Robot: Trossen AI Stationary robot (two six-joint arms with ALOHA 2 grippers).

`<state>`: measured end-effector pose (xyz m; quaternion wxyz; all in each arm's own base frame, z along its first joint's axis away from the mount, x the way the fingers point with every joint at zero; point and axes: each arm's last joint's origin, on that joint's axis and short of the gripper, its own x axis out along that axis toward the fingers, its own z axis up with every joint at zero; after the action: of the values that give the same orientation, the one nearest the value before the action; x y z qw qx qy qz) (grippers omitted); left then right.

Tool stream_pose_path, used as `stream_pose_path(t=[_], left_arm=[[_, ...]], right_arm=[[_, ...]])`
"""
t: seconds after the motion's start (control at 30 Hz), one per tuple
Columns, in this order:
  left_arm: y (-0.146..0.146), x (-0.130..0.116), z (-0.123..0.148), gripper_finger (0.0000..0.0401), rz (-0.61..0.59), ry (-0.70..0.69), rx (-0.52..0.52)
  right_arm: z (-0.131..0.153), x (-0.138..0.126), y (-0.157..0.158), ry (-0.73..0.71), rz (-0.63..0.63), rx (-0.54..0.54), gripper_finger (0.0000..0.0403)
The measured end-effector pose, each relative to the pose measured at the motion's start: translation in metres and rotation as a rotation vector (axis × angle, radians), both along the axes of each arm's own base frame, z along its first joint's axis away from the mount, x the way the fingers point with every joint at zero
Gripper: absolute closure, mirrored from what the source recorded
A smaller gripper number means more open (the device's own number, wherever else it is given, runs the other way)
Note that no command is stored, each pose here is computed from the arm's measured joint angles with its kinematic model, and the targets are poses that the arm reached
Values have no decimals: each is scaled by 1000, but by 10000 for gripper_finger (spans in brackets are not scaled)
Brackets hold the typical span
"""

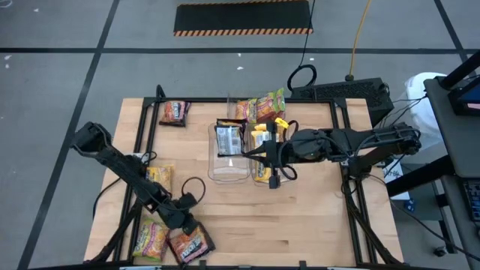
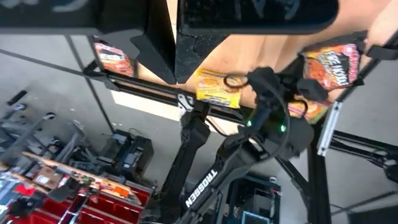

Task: Sort Maruchan noodles
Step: Put the black noodle pack into the left transparent bin

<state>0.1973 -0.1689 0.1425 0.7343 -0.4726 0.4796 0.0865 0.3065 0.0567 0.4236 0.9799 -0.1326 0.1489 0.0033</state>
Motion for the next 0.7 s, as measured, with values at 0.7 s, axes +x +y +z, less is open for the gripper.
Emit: stream_pose_path(t=[0.7], left_arm=[[32,33,108,401,15,-484,191]], right_arm=[[43,-61,-18,-141,-166,-12,403]])
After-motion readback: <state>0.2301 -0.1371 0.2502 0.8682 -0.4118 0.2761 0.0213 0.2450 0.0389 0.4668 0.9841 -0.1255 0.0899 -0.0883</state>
